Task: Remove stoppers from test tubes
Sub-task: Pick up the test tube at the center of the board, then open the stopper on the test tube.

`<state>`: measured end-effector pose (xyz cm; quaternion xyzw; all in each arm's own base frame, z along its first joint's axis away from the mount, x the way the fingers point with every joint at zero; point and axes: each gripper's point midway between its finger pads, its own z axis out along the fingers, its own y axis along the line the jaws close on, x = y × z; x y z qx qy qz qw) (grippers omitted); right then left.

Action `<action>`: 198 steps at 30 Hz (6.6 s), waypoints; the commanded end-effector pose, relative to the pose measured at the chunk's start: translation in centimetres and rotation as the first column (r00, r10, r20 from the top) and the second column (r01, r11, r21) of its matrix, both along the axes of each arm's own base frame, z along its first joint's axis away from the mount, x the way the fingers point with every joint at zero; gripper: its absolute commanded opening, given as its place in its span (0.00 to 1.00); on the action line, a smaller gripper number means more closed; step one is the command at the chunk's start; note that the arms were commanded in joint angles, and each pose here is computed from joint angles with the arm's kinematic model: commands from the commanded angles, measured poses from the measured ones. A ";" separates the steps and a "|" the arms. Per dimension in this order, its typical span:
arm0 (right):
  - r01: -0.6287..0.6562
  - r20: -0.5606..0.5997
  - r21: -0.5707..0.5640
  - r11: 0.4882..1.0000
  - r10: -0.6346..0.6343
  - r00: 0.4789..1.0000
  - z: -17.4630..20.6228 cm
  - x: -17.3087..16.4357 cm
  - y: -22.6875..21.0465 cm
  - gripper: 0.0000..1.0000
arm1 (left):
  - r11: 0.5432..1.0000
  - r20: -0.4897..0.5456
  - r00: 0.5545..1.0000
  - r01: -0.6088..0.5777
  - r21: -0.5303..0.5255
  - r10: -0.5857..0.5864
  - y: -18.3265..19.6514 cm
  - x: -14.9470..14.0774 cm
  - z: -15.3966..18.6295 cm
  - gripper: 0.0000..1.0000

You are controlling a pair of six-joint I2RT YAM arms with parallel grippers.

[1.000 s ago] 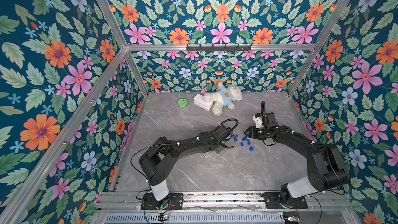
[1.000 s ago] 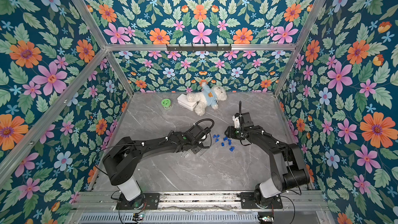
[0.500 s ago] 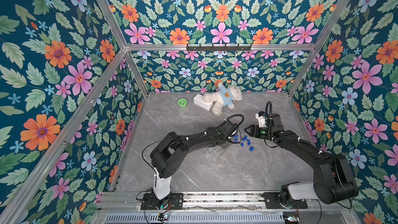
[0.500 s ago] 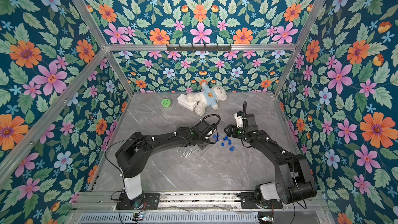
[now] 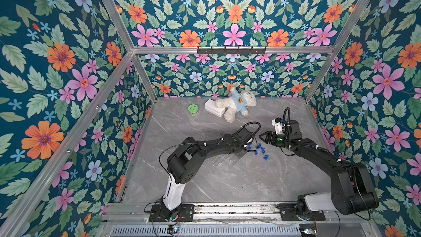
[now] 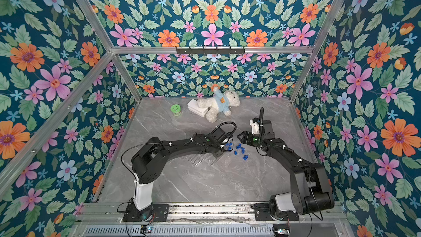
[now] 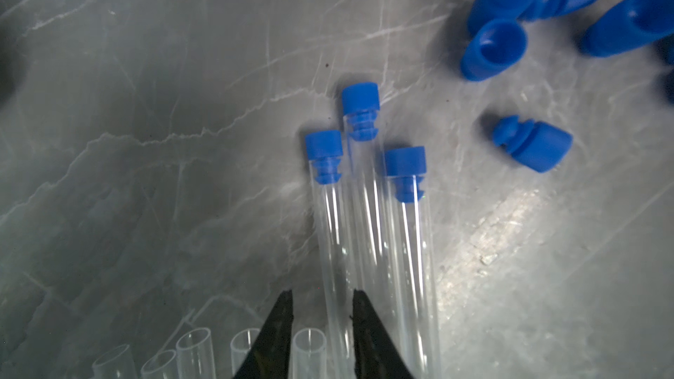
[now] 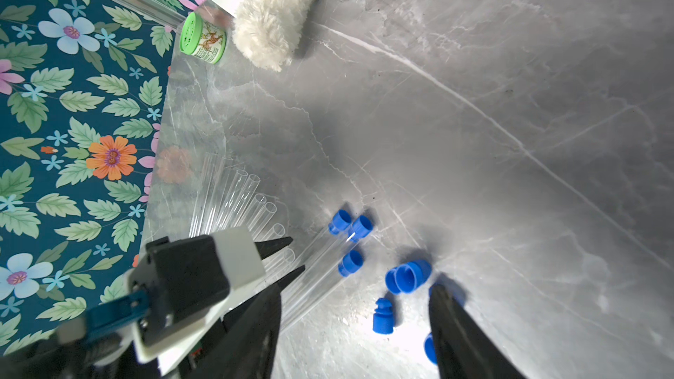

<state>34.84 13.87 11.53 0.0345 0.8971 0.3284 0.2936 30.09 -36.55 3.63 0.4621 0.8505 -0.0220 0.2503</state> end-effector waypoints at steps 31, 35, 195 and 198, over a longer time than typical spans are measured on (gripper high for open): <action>0.043 0.063 -0.013 0.999 -0.042 0.997 1.5 0.1 -0.8 0.70 | 0.999 -0.073 0.997 0.030 0.020 -0.029 -0.8 0.5 -1.5 0.21; 0.047 0.078 -0.013 0.999 -0.046 0.996 1.8 0.1 -0.9 0.70 | 0.999 -0.070 0.997 0.027 0.020 -0.025 -0.8 0.5 -1.3 0.18; -0.313 0.031 0.282 0.907 0.317 0.948 2.2 -1.9 7.5 0.01 | 0.997 0.076 0.994 0.081 0.006 -0.082 6.9 -4.5 2.7 0.00; -0.309 0.036 0.291 0.905 0.313 0.949 2.4 -1.9 7.4 0.01 | 0.996 0.072 0.994 0.081 0.036 -0.084 7.2 -4.5 2.2 0.00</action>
